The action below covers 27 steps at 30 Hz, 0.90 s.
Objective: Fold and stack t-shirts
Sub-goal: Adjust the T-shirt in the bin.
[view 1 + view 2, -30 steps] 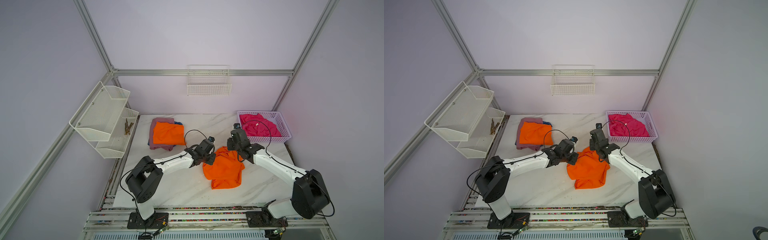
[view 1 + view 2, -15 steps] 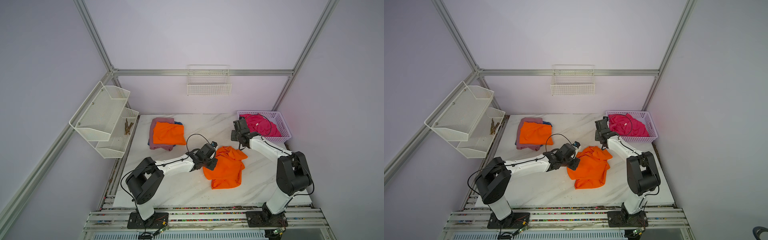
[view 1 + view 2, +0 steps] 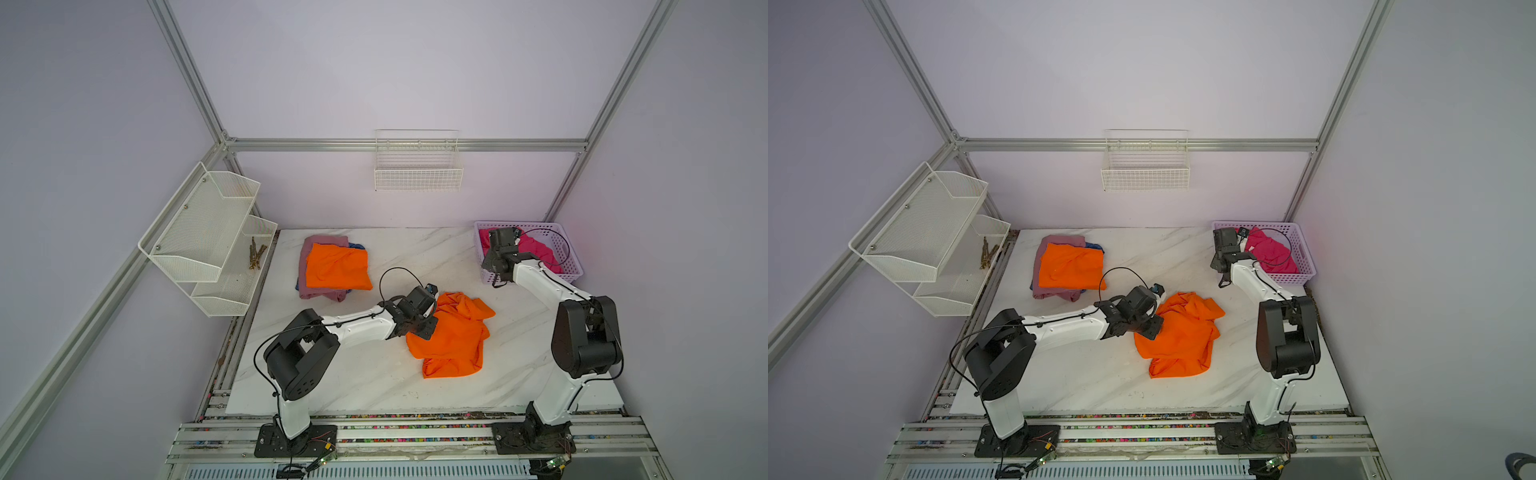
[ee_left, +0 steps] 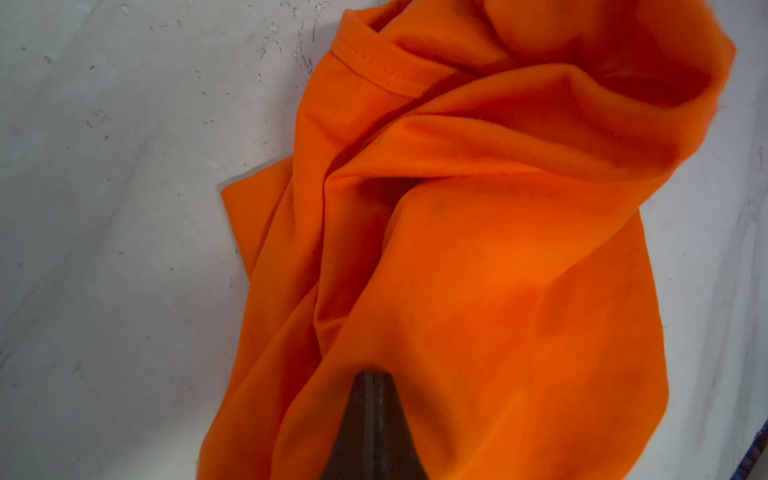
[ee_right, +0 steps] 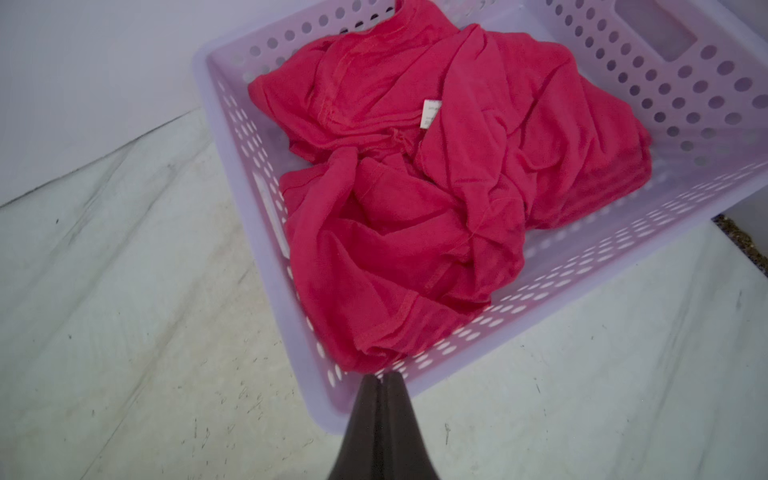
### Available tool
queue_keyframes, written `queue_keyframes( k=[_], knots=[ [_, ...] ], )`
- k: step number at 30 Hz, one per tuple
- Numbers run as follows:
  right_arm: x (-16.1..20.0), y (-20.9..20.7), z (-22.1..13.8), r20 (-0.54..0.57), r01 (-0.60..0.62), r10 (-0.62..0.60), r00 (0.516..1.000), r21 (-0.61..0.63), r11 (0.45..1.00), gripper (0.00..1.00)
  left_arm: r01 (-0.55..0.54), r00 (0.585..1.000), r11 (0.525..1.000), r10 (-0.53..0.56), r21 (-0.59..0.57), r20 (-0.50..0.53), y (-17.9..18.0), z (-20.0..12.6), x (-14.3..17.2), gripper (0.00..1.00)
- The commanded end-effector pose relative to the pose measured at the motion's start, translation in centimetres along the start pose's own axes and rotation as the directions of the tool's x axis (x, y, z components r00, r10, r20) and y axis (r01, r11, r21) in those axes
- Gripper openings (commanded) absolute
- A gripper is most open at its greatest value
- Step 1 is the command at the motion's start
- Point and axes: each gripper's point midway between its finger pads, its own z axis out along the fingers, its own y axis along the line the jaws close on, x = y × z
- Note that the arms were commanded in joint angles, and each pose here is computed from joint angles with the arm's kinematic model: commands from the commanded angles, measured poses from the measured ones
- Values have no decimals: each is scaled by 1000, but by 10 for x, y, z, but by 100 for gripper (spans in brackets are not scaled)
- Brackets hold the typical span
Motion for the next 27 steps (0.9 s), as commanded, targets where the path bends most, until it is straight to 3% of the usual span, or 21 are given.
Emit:
queue_keyframes(
  k=[1, 4, 11, 17, 23, 27],
  knots=[
    [-6, -6, 19, -45, -77, 77, 996, 15, 997, 0, -9, 1000, 1000, 9, -7, 8, 1, -5, 1, 0],
    [-6, -29, 39, -103, -145, 150, 983, 61, 988, 0, -4, 1000, 999, 4, -35, 3, 7, -8, 4, 0],
    [-5, -54, 66, -192, -141, 172, 966, 164, 976, 0, 14, 1000, 998, -14, -60, -5, 16, -9, 9, 0],
    [9, -58, 87, -291, -149, 196, 936, 176, 973, 0, 21, 1000, 998, -22, -61, -8, 18, -6, 6, 0],
    [17, -50, 107, -388, -170, 200, 900, 110, 979, 0, 25, 1000, 997, -26, -68, -17, 21, -2, 6, 0],
    [23, -59, 123, -458, -177, 224, 860, 142, 974, 0, 28, 999, 997, -30, -74, -27, 22, -1, 8, 0]
  ],
)
